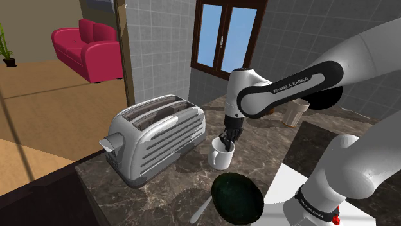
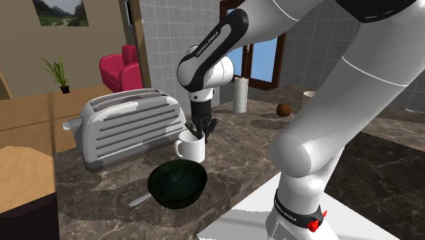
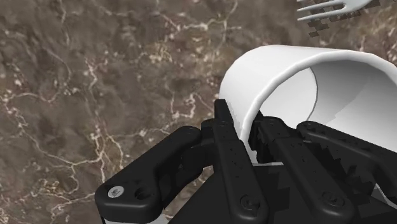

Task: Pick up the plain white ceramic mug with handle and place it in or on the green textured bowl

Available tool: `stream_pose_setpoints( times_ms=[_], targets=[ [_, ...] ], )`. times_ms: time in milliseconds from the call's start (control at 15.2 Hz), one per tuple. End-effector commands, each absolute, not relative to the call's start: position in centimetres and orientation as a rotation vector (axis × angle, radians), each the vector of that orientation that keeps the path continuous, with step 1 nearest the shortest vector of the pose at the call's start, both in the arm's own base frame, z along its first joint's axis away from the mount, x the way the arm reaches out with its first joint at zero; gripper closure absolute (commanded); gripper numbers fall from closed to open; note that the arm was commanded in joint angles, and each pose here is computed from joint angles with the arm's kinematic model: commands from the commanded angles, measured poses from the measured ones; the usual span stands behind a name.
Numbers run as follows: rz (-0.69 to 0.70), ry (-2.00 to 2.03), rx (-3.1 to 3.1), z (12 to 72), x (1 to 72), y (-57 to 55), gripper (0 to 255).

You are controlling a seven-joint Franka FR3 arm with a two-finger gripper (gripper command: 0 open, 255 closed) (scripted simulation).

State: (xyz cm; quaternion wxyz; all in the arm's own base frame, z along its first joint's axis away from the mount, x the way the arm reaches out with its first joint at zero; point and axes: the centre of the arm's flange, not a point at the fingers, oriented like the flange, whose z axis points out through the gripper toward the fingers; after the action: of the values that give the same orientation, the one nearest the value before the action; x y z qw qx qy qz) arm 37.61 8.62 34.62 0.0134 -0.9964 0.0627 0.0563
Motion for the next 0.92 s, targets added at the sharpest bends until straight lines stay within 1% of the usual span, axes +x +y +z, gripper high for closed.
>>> stream_pose_setpoints(
  times_ms=[0, 330, 858],
  targets=[
    [0.176, 0.195, -3.104, 34.6, 37.6, 8.6, 255],
    [0.175, 0.195, -3.104, 34.6, 37.6, 8.6, 255],
    [0.175, 0.195, -3.104, 38.8, 37.6, 8.6, 255]
  ],
)
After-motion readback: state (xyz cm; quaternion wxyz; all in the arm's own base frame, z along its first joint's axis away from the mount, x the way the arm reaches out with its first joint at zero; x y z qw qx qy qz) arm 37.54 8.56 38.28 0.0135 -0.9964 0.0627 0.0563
